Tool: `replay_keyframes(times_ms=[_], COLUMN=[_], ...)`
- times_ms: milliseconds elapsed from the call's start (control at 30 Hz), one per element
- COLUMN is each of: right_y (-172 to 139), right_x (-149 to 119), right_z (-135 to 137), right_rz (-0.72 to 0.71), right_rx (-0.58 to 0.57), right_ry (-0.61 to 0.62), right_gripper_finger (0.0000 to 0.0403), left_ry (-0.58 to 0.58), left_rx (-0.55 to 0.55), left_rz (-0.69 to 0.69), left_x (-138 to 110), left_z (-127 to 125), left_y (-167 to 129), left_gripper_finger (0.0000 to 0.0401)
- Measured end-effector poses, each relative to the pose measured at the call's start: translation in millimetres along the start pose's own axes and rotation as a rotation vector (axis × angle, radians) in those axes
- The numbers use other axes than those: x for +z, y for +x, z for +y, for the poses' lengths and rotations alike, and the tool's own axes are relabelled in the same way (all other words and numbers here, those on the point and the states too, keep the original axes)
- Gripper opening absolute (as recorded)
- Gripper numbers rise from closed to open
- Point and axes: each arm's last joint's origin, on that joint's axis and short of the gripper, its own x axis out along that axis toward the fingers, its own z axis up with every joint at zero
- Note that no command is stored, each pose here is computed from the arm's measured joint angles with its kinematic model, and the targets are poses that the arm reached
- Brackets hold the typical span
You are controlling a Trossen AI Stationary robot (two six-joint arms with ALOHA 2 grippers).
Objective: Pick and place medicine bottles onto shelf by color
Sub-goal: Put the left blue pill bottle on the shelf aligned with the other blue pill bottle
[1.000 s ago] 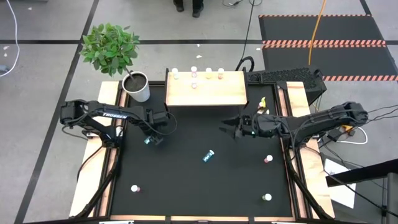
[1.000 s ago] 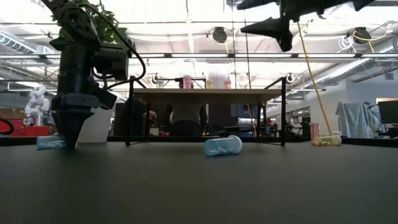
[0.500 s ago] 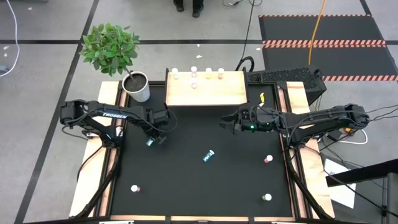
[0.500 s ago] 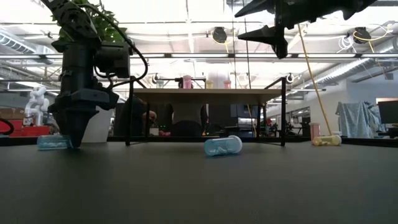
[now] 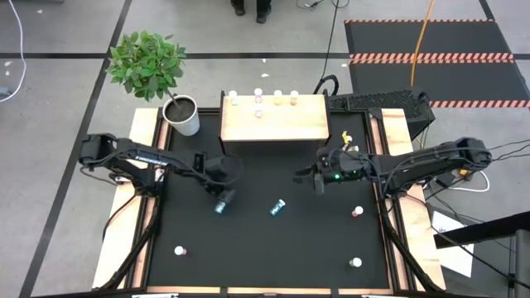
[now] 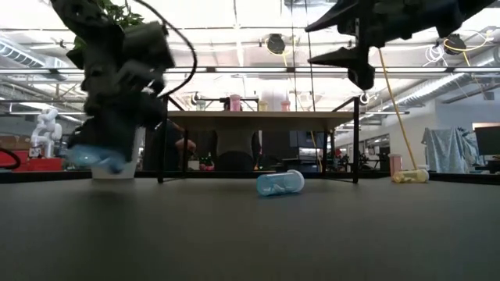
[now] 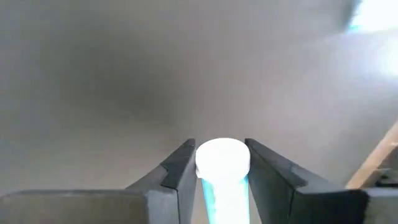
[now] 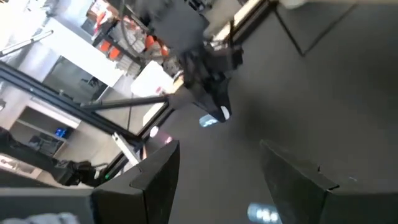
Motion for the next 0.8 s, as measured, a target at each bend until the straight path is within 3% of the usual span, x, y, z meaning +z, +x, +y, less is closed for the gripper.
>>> replay_keyframes(times_ms=[100, 233, 433, 567, 800], right_y=[-0.9, -2.3, -3.8, -0.6, 13.1], right_x=[-12.7, -20.2, -17.9, -7.4, -0.4], right_z=[0.6, 7.0, 17.8, 19.5, 18.0], right_rz=[-0.011, -0.009, -0.061, -0.157, -0.277], right_rx=[-0.001, 0.039, 0.132, 0.181, 0.228], right_ry=[0.011, -0.009, -0.022, -0.044, -0.024], right_gripper_finger=[0.0215, 0.0228, 0.0269, 0.0291, 0.0297], left_ry=[0.045, 0.176, 0.318, 0.41, 0.549], left_rx=[-0.183, -0.519, -0.845, -0.85, -0.756], left_rz=[-0.083, -0.241, -0.652, -0.881, -1.11], left_x=[0.9, 4.4, 18.0, 24.0, 32.7], left_z=[-25.0, -63.7, -92.1, -97.9, -120.9], left_y=[2.3, -8.2, -43.3, -57.5, -80.4], left_gripper_finger=[0.013, 0.0138, 0.0139, 0.014, 0.014])
